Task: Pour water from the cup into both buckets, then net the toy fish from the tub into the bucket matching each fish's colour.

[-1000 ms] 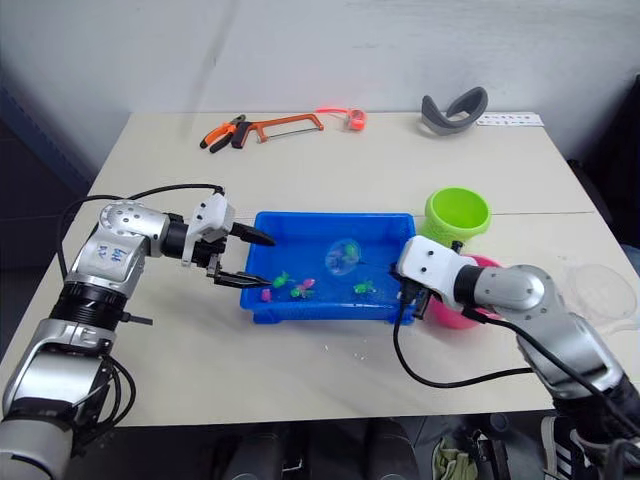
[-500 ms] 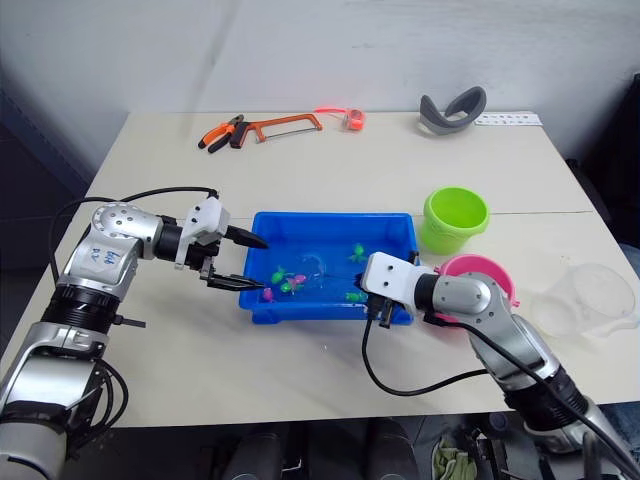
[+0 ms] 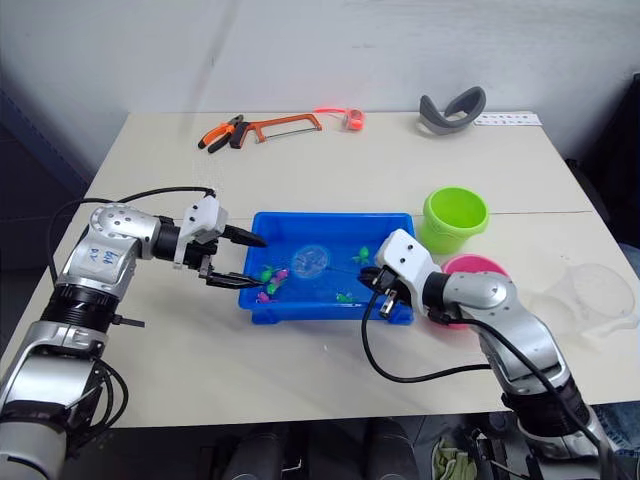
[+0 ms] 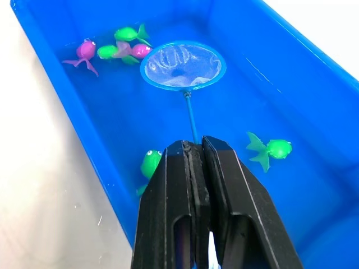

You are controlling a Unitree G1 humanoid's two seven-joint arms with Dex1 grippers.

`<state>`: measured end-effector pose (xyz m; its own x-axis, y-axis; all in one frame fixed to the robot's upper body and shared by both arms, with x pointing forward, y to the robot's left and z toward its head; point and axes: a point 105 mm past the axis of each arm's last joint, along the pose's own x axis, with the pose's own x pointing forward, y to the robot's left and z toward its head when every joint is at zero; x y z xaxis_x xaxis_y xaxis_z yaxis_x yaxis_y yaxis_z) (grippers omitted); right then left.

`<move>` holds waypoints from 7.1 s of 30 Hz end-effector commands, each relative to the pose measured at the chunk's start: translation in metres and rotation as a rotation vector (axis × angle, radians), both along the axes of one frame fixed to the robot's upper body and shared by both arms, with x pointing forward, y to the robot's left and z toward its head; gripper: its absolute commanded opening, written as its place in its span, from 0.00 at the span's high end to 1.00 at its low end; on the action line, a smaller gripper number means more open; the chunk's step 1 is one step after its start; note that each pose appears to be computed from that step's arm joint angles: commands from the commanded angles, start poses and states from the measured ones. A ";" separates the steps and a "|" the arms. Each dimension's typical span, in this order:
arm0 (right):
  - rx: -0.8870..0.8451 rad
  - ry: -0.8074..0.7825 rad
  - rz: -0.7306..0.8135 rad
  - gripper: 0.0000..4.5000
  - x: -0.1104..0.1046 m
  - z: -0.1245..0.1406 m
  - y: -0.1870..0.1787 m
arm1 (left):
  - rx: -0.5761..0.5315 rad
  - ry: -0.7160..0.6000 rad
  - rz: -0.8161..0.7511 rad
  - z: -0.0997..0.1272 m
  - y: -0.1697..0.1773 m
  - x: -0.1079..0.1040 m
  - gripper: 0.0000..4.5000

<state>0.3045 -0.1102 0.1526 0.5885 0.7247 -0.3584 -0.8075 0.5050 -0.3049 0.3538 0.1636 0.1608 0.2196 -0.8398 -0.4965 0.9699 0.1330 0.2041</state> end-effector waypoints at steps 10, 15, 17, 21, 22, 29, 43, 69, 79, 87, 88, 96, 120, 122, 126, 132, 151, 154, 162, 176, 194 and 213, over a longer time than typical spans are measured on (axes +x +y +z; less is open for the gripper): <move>-0.123 -0.118 0.054 1.00 0.015 0.001 0.019 | 0.113 -0.043 0.014 0.006 0.029 0.000 0.01; -0.174 -0.153 0.076 1.00 0.021 -0.003 0.021 | 0.108 -0.045 0.015 0.008 0.029 -0.001 0.01; -0.139 -0.144 0.095 1.00 0.019 0.000 0.028 | 0.103 -0.044 0.018 0.008 0.030 -0.001 0.01; -0.091 -0.120 0.115 1.00 0.015 0.003 0.036 | 0.100 -0.043 0.021 0.009 0.030 -0.001 0.01; -0.084 -0.117 0.118 1.00 0.014 0.004 0.037 | 0.100 -0.044 0.022 0.009 0.030 -0.001 0.01; -0.064 -0.092 0.140 1.00 0.008 0.007 0.041 | 0.095 -0.045 0.025 0.010 0.029 0.000 0.01; -0.041 -0.017 0.198 1.00 -0.009 0.008 0.049 | 0.094 -0.055 0.026 0.012 0.028 0.003 0.01; -0.211 -0.064 0.024 1.00 0.008 0.004 -0.011 | 0.092 -0.070 0.010 0.013 0.022 0.006 0.01; -0.165 0.007 0.033 1.00 -0.012 0.003 -0.016 | 0.092 -0.078 -0.001 0.013 0.020 0.008 0.01; -0.131 -0.010 -0.013 1.00 0.002 0.001 -0.009 | 0.086 -0.083 -0.006 0.014 0.018 0.008 0.01; -0.123 -0.009 -0.020 1.00 0.005 0.001 -0.008 | 0.085 -0.084 -0.006 0.014 0.017 0.008 0.01; -0.078 -0.013 -0.011 1.00 0.016 0.004 0.006 | 0.074 -0.093 0.009 0.017 0.018 0.010 0.01; 0.128 -0.062 -0.035 1.00 -0.030 0.053 -0.010 | -0.205 -0.051 -0.063 0.051 -0.028 0.009 0.01; 0.135 -0.078 -0.068 1.00 -0.043 0.059 -0.023 | -0.234 -0.029 -0.118 0.051 -0.043 0.003 0.01; 0.146 -0.092 -0.134 1.00 -0.062 0.064 -0.040 | -0.269 0.016 -0.221 0.049 -0.069 -0.008 0.01; 0.126 -0.117 -0.273 1.00 -0.090 0.069 -0.071 | -0.324 0.005 -0.291 0.050 -0.103 -0.014 0.01; -0.484 -0.256 -0.558 1.00 -0.142 0.062 -0.161 | -0.340 -0.005 -0.397 0.049 -0.132 -0.018 0.01; -0.831 -0.369 -0.437 1.00 -0.139 0.065 -0.167 | -0.335 -0.020 -0.395 0.052 -0.133 -0.016 0.01; -1.233 -0.532 -0.253 1.00 -0.138 0.068 -0.188 | -0.332 -0.040 -0.390 0.055 -0.132 -0.014 0.01; -1.338 -0.649 -0.044 1.00 -0.133 0.064 -0.180 | -0.330 -0.048 -0.390 0.055 -0.132 -0.016 0.01; -0.928 -0.659 -0.183 1.00 -0.124 0.081 -0.174 | -0.315 -0.052 -0.347 0.048 -0.124 -0.010 0.01; -0.048 -0.239 0.084 1.00 -0.002 0.047 -0.010 | -0.004 -0.044 0.045 0.023 0.023 -0.018 0.01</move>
<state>0.2516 -0.1745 0.2285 0.6804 0.7064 -0.1948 -0.6449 0.4511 -0.6169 0.3458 0.1523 0.1681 0.1515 -0.8771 -0.4558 0.9811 0.0773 0.1773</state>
